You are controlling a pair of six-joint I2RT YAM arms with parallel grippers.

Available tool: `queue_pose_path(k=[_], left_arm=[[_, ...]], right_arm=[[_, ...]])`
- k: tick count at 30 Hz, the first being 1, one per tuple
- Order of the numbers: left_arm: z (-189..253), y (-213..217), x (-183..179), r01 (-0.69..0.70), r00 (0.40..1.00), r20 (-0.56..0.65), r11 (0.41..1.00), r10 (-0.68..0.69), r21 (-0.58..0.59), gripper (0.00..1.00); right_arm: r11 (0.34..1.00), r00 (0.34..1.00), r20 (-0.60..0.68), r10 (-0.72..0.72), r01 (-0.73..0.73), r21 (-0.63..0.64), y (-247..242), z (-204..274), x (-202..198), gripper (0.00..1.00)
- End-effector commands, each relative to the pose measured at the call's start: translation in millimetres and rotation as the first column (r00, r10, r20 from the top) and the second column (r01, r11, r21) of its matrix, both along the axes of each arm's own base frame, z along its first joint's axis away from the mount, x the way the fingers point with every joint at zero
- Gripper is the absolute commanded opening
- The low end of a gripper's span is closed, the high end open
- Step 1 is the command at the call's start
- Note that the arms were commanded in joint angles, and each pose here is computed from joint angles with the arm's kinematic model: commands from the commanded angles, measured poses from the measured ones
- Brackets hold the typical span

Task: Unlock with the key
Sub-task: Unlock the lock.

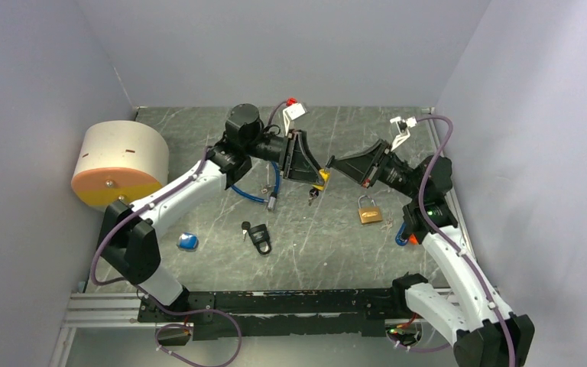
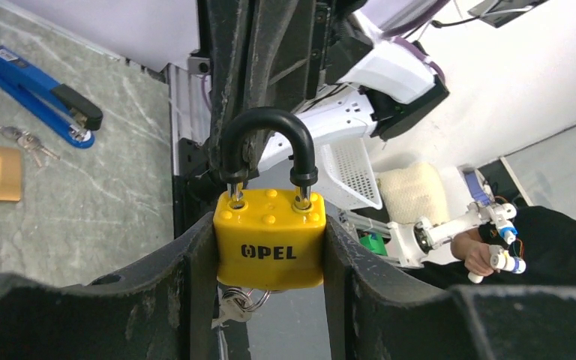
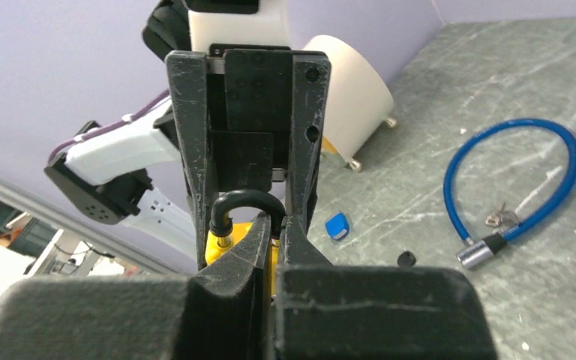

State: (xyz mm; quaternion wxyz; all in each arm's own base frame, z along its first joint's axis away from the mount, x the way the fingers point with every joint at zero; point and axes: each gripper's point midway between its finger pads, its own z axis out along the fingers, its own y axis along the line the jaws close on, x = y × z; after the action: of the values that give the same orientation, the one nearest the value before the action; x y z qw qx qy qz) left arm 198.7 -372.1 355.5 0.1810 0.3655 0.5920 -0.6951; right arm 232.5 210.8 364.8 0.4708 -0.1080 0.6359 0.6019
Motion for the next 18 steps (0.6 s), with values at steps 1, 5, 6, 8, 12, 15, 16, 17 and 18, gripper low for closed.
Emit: queue_pose_path(k=[1,5,6,8,12,15,16,17,18], left_arm=[[13.6,7.8,-3.3,-0.060,0.989,0.134,0.998,0.059,0.007,0.02],[-7.0,10.8,13.2,-0.185,0.971,0.173,0.977,0.164,0.108,0.02],[-12.6,12.1,20.0,-0.230,0.961,0.192,0.963,0.202,0.138,0.03],[-26.1,17.8,34.7,-0.326,0.934,0.225,0.922,0.279,0.210,0.02],[-52.3,31.6,65.9,-0.506,0.857,0.296,0.799,0.422,0.325,0.03],[-67.7,41.1,84.7,-0.597,0.800,0.345,0.714,0.492,0.366,0.03],[-71.6,43.5,91.3,-0.624,0.779,0.359,0.687,0.514,0.372,0.03],[-73.8,42.2,92.2,-0.621,0.781,0.362,0.691,0.508,0.369,0.03],[-73.2,38.7,91.5,-0.608,0.790,0.362,0.709,0.494,0.357,0.03]], right_arm=[[0.986,0.988,-0.046,-0.145,0.141,-0.084,-14.6,-9.2,9.5,0.00],[0.973,0.975,-0.097,-0.202,0.188,-0.134,-22.5,-25.3,7.3,0.00],[0.969,0.970,-0.113,-0.215,0.197,-0.149,-24.4,-29.8,6.7,0.00],[0.961,0.962,-0.135,-0.237,0.212,-0.176,-27.9,-35.8,5.0,0.00],[0.948,0.947,-0.177,-0.269,0.228,-0.221,-33.1,-44.9,1.9,0.00],[0.941,0.936,-0.203,-0.287,0.236,-0.243,-36.0,-48.2,1.3,0.00],[0.938,0.932,-0.209,-0.296,0.242,-0.249,-36.9,-48.8,2.3,0.00],[0.937,0.929,-0.217,-0.300,0.243,-0.253,-36.8,-50.1,3.8,0.00],[0.933,0.923,-0.229,-0.310,0.249,-0.259,-37.7,-53.0,6.1,0.00]])
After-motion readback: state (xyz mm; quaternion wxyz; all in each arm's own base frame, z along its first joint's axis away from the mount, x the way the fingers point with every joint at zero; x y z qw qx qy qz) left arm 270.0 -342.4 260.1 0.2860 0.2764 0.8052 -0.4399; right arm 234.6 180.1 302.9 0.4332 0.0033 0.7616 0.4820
